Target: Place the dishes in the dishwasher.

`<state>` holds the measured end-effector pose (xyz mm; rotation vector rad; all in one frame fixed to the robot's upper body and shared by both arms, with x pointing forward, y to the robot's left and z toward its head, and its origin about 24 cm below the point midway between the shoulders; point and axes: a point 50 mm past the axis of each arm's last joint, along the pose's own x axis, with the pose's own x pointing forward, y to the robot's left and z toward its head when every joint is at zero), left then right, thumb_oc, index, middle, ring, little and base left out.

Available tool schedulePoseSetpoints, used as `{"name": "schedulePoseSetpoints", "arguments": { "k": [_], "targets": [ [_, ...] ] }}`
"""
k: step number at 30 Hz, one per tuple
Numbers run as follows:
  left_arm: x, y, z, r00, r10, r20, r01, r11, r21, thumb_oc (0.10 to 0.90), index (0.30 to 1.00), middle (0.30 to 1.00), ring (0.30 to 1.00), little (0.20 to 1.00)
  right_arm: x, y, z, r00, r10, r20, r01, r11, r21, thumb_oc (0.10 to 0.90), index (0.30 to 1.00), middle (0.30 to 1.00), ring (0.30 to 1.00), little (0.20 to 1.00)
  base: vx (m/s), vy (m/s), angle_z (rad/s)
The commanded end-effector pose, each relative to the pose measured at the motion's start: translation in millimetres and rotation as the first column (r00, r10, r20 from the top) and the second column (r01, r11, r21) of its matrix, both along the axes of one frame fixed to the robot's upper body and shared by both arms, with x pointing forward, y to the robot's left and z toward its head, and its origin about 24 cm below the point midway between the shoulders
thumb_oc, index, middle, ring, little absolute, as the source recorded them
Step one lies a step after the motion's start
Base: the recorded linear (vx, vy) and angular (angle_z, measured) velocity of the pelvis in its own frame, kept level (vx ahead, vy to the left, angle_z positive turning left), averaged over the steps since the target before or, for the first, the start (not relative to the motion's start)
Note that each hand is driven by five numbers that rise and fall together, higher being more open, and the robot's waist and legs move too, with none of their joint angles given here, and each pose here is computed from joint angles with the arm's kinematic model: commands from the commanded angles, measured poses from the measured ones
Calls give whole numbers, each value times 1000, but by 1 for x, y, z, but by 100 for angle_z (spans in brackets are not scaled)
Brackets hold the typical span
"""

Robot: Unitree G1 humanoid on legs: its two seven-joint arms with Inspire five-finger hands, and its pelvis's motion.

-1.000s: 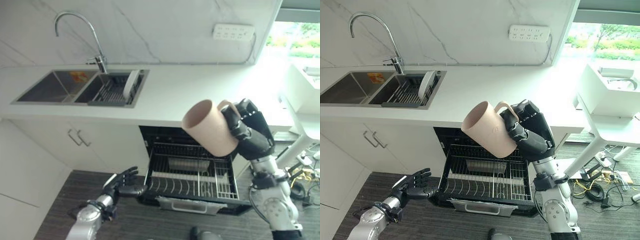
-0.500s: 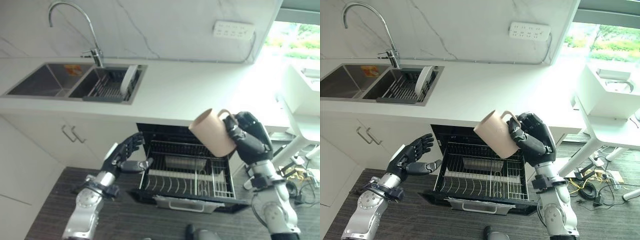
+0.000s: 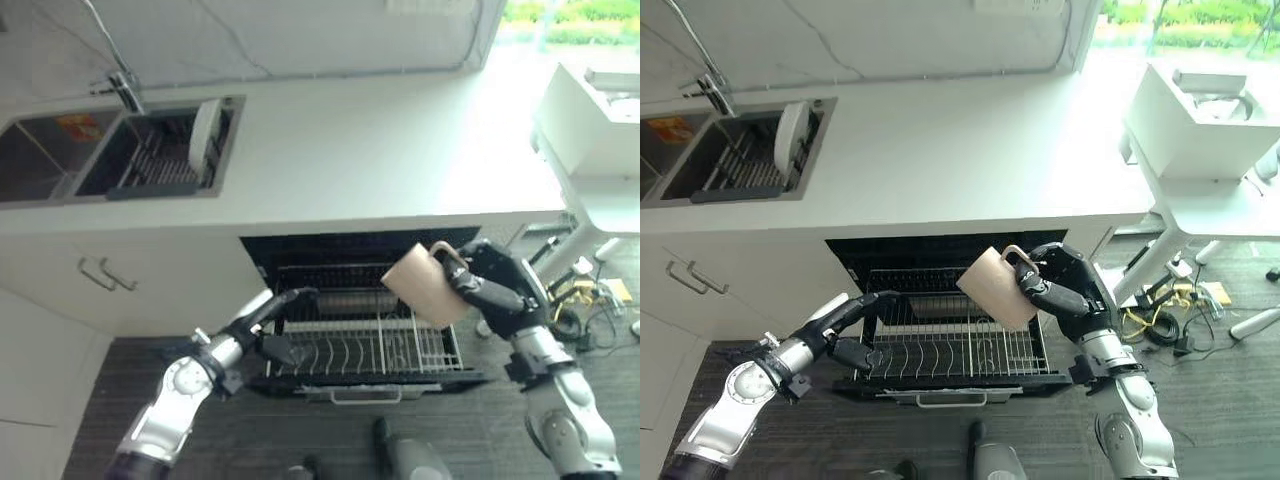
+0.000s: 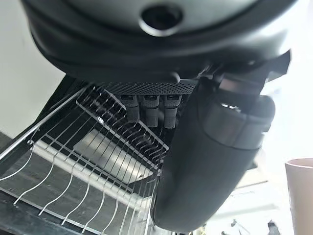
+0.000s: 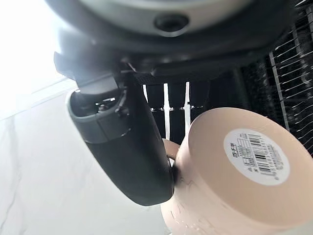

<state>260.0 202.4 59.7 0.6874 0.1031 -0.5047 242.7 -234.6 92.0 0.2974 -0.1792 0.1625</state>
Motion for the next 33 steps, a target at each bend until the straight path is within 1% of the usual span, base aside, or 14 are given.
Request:
{"name": "schedulePoseSetpoints", "arguments": {
  "k": [1, 5, 9, 12, 13, 15, 16, 17, 19, 20, 22, 24, 30, 33],
  "targets": [
    [20, -7, 41, 980, -65, 187, 47, 994, 96, 800, 900, 900, 900, 900, 12, 10, 70, 939, 40, 340, -28, 999, -40, 400, 300, 300, 300, 300, -203, 9, -10],
    [37, -6, 47, 980, -59, 190, 21, 981, 195, 800, 900, 900, 900, 900, 22, 17, 85, 918, 69, 392, -48, 997, -64, 400, 300, 300, 300, 300, -225, 25, -13],
    [45, -5, 41, 990, -35, 136, 4, 975, 220, 800, 900, 900, 900, 900, 27, 22, 91, 910, 84, 406, -53, 995, -86, 400, 300, 300, 300, 300, -79, 24, -2],
    [44, -8, 27, 999, -47, 8, 44, 975, 219, 800, 900, 900, 900, 900, 28, 21, 90, 917, 79, 391, -41, 994, -106, 400, 300, 300, 300, 300, 0, 0, 0],
    [41, -9, 17, 990, -73, -120, 98, 970, 223, 800, 900, 900, 900, 900, 29, 20, 91, 922, 78, 380, -33, 992, -125, 400, 300, 300, 300, 300, 0, 0, 0],
    [37, -9, 9, 962, -100, -254, 155, 966, 207, 800, 900, 900, 900, 900, 30, 19, 92, 925, 73, 373, -23, 991, -135, 400, 300, 300, 300, 300, 0, 0, 0],
    [32, -9, 3, 929, -119, -351, 195, 963, 188, 800, 900, 900, 900, 900, 30, 17, 93, 927, 70, 368, -19, 990, -141, 400, 300, 300, 300, 300, 0, 0, 0],
    [23, -10, -6, 852, -155, -500, 267, 950, 160, 800, 900, 900, 900, 900, 32, 14, 94, 930, 56, 362, -1, 989, -150, 400, 300, 300, 300, 300, 6, 37, 2],
    [15, -9, -14, 768, -182, -614, 318, 940, 119, 800, 900, 900, 900, 900, 34, 12, 95, 937, 44, 346, 15, 986, -167, 400, 300, 300, 300, 300, 11, 37, -1],
    [9, -10, -19, 697, -210, -685, 355, 932, 75, 800, 900, 900, 900, 900, 36, 10, 96, 944, 23, 329, 39, 983, -180, 400, 300, 300, 300, 300, 0, 0, 0],
    [0, -12, -22, 597, -259, -759, 392, 920, -6, 800, 900, 900, 900, 900, 40, 5, 95, 954, -12, 301, 76, 977, -201, 400, 300, 300, 300, 300, 4, 16, 0],
    [-9, -15, -26, 488, -311, -816, 421, 902, -93, 800, 900, 900, 900, 900, 43, -1, 93, 961, -47, 271, 111, 968, -224, 400, 300, 300, 300, 300, 0, 16, 0],
    [-28, -19, -30, 248, -378, -892, 491, 843, -221, 800, 900, 900, 900, 900, 58, -10, 93, 969, -134, 205, 195, 928, -316, 400, 300, 300, 300, 300, -2, 5, 0],
    [-32, -19, -32, 207, -373, -904, 501, 834, -230, 800, 900, 900, 900, 900, 65, -12, 90, 972, -160, 171, 213, 906, -366, 400, 300, 300, 300, 300, 0, 0, 0]
  ]
}}
